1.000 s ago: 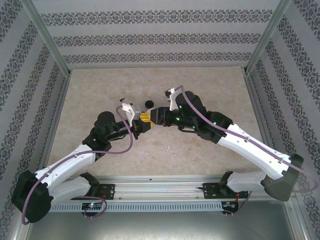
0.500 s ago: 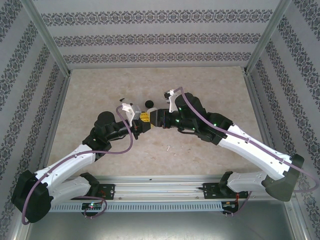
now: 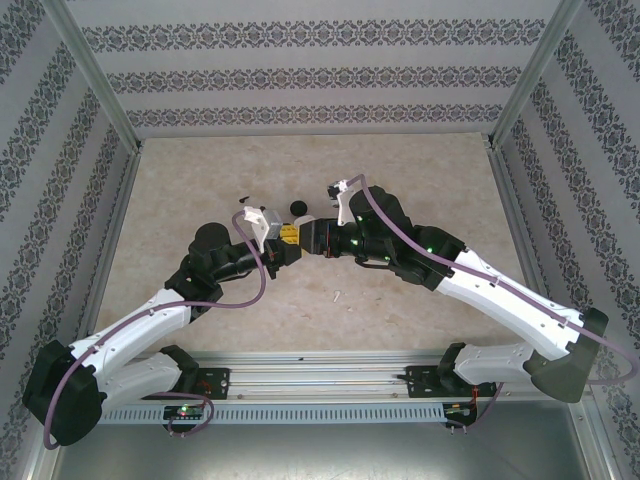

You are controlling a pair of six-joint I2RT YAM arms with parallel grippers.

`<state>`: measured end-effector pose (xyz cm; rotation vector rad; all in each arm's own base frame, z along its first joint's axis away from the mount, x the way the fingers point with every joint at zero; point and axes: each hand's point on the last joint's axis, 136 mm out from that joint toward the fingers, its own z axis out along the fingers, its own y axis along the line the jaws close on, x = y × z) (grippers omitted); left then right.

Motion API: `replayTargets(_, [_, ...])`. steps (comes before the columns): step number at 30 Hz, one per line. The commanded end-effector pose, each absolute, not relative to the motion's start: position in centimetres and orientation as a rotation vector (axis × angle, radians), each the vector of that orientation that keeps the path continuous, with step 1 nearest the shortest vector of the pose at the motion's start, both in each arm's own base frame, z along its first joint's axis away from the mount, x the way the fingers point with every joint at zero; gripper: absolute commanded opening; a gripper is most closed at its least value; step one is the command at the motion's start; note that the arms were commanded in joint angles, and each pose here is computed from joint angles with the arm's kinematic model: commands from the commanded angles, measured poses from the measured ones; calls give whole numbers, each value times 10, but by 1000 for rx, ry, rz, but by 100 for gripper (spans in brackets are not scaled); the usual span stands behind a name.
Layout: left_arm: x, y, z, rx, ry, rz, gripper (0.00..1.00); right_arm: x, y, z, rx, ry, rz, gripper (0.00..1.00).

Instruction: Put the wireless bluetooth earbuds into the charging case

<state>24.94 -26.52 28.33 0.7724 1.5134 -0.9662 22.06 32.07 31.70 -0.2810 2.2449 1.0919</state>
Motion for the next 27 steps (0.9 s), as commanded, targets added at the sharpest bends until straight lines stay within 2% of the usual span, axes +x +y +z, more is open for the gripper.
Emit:
replayTargets(1, [245,-268,300,786,1447,-977,9,214,320,320,-275,2248,1110,43])
replayTargets(21, [244,-271,303,785,1448,-1008,9,218,309,336,-258,2212,1066,44])
replayTargets(27, [244,-272,302,785,1454,-1018,9,214,306,331,-262,2231,1063,38])
